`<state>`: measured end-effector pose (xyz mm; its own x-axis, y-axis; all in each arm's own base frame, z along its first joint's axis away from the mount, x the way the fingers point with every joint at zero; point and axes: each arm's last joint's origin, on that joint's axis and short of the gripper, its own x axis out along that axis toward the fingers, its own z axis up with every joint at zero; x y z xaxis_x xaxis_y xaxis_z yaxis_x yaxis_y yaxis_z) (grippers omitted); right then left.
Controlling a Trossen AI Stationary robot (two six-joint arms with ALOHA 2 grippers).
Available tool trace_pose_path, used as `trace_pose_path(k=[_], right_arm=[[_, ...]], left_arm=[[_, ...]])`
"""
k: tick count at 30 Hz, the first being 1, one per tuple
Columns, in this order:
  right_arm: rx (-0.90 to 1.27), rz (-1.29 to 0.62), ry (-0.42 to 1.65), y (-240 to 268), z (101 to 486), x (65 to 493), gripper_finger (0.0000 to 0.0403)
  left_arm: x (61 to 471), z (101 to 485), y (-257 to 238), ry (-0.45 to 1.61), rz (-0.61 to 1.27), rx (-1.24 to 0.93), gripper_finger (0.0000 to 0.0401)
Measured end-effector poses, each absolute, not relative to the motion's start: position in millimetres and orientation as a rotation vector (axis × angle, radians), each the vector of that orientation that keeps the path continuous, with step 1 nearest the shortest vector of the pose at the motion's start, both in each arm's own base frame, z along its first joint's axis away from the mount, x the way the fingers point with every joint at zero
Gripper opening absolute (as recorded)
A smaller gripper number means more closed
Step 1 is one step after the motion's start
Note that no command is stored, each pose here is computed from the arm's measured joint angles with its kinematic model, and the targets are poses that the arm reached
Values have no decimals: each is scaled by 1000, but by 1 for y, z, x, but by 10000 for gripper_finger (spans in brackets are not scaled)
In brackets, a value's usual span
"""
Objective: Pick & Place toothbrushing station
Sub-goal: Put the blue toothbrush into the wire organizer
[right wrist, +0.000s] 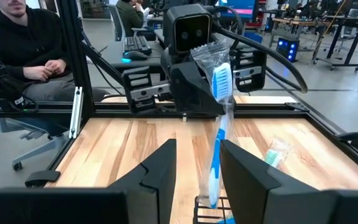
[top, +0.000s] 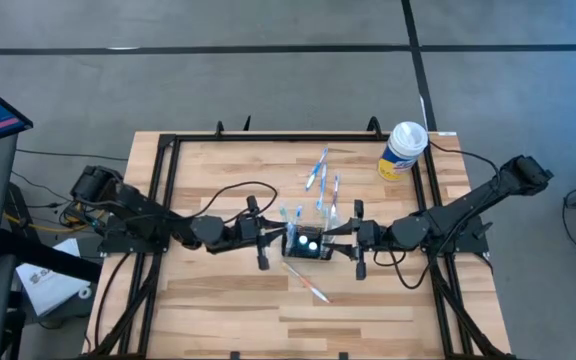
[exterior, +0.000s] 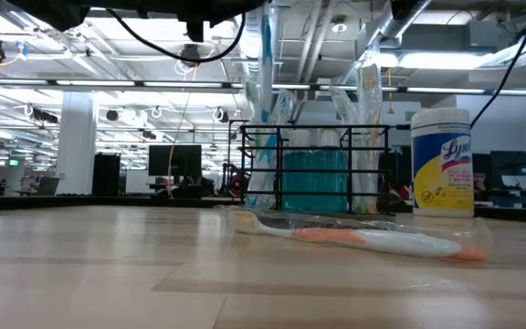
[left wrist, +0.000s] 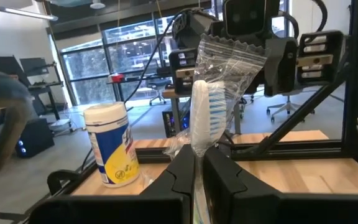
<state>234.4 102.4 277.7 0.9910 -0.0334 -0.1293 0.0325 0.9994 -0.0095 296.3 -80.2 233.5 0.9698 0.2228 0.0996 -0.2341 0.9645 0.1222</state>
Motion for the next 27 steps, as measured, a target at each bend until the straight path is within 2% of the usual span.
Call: trace_pose_path(k=[20,27], right_arm=[[-20,-34,155,103,273,236,113],[-4,-35,155,103,273,236,113]], left_arm=[[307,208,-82,-43,305,107,5],[313,188,-83,18,328,112,5]])
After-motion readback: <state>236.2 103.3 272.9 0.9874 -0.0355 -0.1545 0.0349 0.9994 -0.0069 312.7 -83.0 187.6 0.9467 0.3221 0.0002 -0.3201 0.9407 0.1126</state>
